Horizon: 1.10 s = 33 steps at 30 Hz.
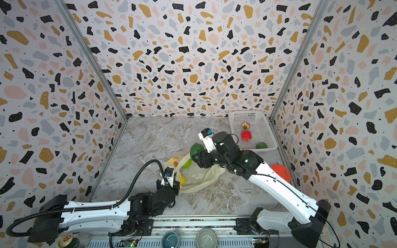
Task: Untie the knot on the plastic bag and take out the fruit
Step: 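Lift the dark green fruit out of the bag toward the basket with the right gripper, then lower the dark green fruit into the white basket and open the right gripper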
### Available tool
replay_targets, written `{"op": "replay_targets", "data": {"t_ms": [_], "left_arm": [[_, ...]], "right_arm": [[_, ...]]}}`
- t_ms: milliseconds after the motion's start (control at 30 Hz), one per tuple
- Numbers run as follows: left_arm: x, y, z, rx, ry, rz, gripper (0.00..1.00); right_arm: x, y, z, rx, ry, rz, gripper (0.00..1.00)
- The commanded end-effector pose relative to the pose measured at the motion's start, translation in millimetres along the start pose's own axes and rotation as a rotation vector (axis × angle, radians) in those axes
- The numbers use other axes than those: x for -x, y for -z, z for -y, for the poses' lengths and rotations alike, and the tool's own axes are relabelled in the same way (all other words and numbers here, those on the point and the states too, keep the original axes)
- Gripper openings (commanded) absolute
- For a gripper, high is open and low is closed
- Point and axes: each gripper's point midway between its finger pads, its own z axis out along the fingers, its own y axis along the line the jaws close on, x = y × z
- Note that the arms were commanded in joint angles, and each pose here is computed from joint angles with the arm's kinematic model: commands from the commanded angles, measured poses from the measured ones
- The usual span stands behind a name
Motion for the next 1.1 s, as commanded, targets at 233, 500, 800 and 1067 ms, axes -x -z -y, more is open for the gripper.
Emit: {"op": "replay_targets", "data": {"t_ms": [233,500,800,1067], "left_arm": [[19,1,5,-0.005,0.033,0.034,0.00],[21,2,4,-0.012,0.034,0.037,0.00],[20,4,-1,-0.002,0.050,0.042,0.00],[23,4,-1,0.004,0.051,0.048,0.00]], "right_arm": [[68,42,133,-0.168,-0.108,0.178,0.62],[54,52,292,-0.525,-0.280,0.246,0.62],[18,31,411,-0.690,-0.402,0.213,0.62],[-8,24,469,-0.834,-0.440,0.115,0.65]]}}
